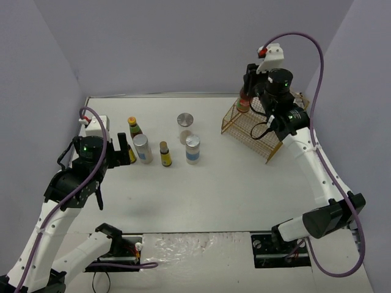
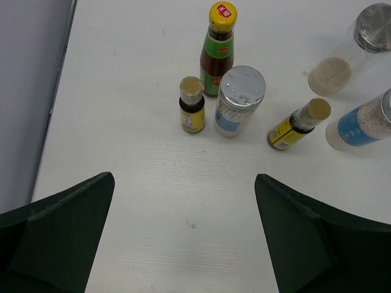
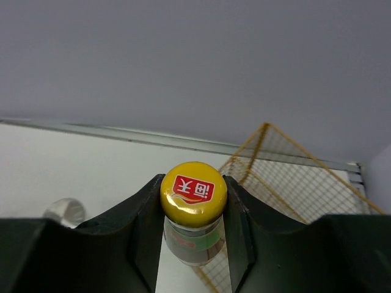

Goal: Organize the condiment bottles

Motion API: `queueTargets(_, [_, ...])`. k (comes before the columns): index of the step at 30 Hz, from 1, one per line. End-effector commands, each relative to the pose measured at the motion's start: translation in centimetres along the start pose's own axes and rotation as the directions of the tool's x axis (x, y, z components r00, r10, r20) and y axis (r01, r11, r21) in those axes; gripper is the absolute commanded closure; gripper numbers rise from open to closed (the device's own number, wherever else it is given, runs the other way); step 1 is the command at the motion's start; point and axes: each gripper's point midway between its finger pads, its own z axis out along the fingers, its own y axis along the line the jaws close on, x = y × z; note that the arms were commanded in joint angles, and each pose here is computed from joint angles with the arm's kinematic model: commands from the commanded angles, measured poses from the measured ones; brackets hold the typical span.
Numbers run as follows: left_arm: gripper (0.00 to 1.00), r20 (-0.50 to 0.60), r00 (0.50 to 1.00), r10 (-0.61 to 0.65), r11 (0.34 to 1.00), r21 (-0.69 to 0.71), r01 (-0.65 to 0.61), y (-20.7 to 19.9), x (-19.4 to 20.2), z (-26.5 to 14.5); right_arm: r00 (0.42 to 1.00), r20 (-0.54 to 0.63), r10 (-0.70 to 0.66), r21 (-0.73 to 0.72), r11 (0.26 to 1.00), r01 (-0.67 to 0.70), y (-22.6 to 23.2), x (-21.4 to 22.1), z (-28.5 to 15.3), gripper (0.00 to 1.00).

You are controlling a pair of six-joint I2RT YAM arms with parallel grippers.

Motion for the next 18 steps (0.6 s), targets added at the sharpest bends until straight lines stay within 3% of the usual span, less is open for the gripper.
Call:
queueTargets(1, [0.03,0.086,0.995,-0.058,0.998,0.026,0.056,-0.6,-2.5,-0.4,0.957,0.291,0.018,0.113,0.992,-0.053,-5.7,-9.5,0.6,1.00])
queueTargets(11, [0.03,0.070,0.995,-0.065,0.998,0.028,0.064,-0.5,-1.2,-0.1,0.930,0.368,-0.012,0.273,0.957,-0.096,-14.2,-10.9,5.7,1.00])
queueTargets(18, [0.03,0.049,0.996,-0.076,0.996,0.040,0.074,-1.0,-0.5,0.4,0.922,0.386,-0.020,0.290,0.952,-0.101,-16.3,-10.4,8.0,1.00])
